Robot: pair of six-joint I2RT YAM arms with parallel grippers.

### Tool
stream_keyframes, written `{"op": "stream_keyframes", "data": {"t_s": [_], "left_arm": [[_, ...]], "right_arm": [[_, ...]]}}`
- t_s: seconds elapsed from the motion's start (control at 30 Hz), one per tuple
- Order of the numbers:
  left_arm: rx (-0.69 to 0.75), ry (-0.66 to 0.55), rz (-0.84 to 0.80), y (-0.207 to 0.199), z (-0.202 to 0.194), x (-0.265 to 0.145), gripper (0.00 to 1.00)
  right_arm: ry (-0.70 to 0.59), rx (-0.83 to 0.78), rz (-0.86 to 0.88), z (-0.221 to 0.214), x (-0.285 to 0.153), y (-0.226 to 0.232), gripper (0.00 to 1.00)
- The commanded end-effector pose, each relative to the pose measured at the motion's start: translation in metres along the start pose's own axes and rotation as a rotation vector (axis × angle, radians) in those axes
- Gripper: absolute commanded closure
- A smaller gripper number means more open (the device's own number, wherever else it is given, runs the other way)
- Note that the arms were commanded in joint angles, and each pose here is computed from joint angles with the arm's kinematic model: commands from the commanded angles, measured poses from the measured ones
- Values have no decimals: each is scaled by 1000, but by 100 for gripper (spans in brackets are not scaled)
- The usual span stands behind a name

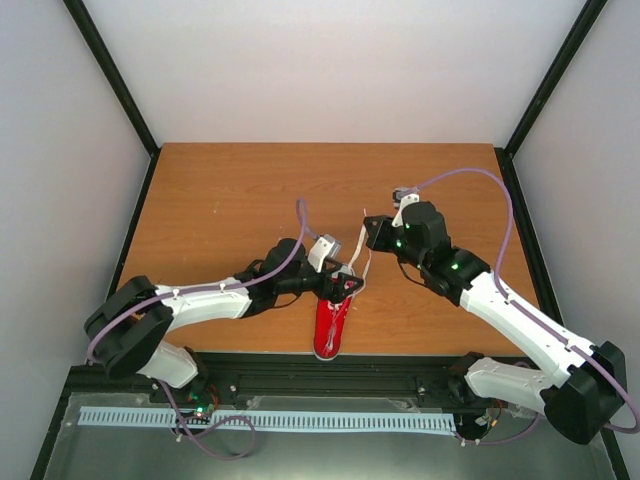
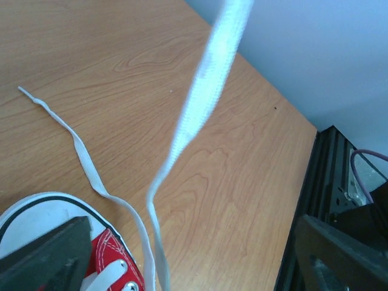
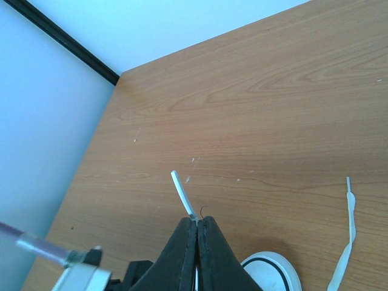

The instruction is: Tie the shoes

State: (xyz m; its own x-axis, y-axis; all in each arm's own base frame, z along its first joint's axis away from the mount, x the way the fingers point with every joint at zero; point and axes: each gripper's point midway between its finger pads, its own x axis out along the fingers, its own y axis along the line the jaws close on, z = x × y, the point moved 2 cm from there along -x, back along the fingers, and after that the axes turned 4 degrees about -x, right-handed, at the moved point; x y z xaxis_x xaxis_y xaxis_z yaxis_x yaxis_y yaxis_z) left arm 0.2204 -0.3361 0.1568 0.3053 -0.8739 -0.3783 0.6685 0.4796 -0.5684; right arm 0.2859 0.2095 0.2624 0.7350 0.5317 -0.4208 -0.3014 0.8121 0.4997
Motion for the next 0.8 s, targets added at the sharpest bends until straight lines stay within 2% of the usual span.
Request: {"op": "stream_keyframes", "data": {"t_s": [0.0, 0.17, 0.33, 0.47, 0.53, 0.77], "left_arm": [[62, -49, -5, -7, 21, 14, 12], [31, -54, -35, -8, 26, 29, 36], [24, -94, -54, -14, 40, 32, 51], [2, -105, -40, -11, 42, 32, 83], [-13, -105, -28, -9, 40, 29, 97], [-86, -130, 97, 14, 37, -12, 99]], "right_arm": [[-48, 22, 51, 16, -8, 14, 97], [-64, 19, 51, 19, -11, 15, 97], [-62, 10, 11, 18, -10, 8, 97], [-56, -8, -19, 17, -5, 4, 97], [-48, -27, -39, 16, -1, 1, 97], [14, -100, -127, 6, 30, -13, 97]]}}
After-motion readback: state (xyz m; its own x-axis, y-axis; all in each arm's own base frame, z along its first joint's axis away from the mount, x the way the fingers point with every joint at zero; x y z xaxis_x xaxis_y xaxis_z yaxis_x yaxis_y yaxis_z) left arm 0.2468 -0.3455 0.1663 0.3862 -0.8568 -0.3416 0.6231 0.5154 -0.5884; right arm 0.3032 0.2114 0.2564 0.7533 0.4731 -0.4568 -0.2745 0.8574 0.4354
